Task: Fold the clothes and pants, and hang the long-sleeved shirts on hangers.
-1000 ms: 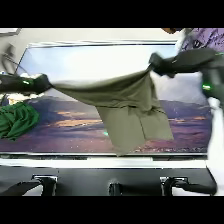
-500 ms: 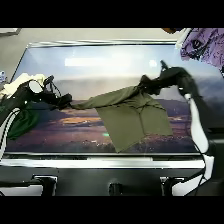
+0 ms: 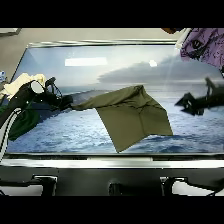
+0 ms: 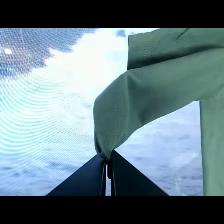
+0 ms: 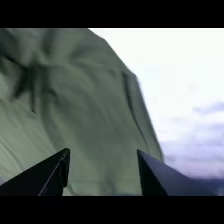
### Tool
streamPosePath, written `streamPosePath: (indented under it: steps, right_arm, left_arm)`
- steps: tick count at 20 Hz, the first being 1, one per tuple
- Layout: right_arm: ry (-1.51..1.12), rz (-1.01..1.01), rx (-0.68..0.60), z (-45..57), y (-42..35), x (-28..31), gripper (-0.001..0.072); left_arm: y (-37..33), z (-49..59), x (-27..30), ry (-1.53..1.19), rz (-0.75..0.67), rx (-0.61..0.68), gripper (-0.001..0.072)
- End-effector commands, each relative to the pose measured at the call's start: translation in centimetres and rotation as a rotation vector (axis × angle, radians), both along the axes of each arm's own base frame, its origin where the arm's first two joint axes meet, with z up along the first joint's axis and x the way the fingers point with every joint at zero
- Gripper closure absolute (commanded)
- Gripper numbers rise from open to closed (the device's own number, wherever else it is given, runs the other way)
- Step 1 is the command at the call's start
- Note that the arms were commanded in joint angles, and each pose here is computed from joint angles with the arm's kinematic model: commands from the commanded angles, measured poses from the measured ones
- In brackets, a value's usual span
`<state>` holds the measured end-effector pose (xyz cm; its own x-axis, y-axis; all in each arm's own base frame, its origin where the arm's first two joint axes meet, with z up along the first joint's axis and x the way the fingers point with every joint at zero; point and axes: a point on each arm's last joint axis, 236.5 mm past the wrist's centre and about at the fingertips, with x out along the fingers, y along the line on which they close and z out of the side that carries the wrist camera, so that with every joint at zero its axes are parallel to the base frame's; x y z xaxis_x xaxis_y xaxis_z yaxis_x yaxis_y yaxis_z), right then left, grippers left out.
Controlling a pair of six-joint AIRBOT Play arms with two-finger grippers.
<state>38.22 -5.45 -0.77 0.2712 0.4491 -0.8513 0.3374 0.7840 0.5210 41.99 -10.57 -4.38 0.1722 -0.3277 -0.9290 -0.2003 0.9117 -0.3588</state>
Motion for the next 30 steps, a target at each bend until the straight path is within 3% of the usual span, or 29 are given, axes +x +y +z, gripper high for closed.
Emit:
streamPosePath:
  steps: [1,9,10,11,12,13,19,25,26,28,30]
  right_arm:
    - [0.133,-0.049,0.039,-5.4,0.4,-5.9,0.022]
    - [0.179,-0.13,0.046,-10.9,1.7,-8.7,0.0228]
    - [0.173,-0.124,0.069,-10.8,2.3,-8.7,0.0282]
    - [0.159,-0.117,0.088,-10.5,2.7,-8.5,0.0408]
    - [0.133,-0.115,0.112,-10.1,3.1,-7.9,0.0581]
    - [0.097,-0.131,0.129,-9.4,3.2,-6.8,0.0684]
    - [-0.311,-0.386,-0.07,3.4,-7.0,8.2,0.0686]
    - [-0.42,-0.325,-0.092,7.0,-3.0,18.1,0.0661]
    - [-0.382,-0.342,-0.055,6.3,-2.2,18.2,0.0566]
    - [-0.327,-0.302,-0.031,6.0,-1.7,16.7,0.0293]
    - [-0.255,-0.19,-0.042,5.9,-2.4,13.2,0.0274]
  left_arm:
    - [0.0,-0.1,-0.3,0.01,-0.004,0.0,0.0692]
    - [-0.1,-0.1,-0.4,0.018,-0.007,-0.001,0.0692]
    - [-0.1,-0.1,-0.4,0.018,-0.007,-0.001,0.0693]
    - [-0.1,-0.1,-0.4,0.018,-0.006,-0.001,0.0692]
    - [-0.1,-0.1,-0.4,0.018,-0.006,-0.001,0.0692]
    - [0.0,-0.1,-0.4,0.018,-0.006,0.0,0.0693]
    - [-0.1,-0.1,-0.4,0.019,-0.006,-0.003,0.0693]
    - [-0.6,-0.4,-0.6,0.027,-0.018,-0.002,0.0692]
    - [-0.6,-0.4,-0.6,0.027,-0.018,-0.003,0.0693]
    - [-0.6,-0.4,-0.6,0.027,-0.018,-0.003,0.0692]
    - [-0.6,-0.4,-0.6,0.027,-0.018,-0.003,0.0693]
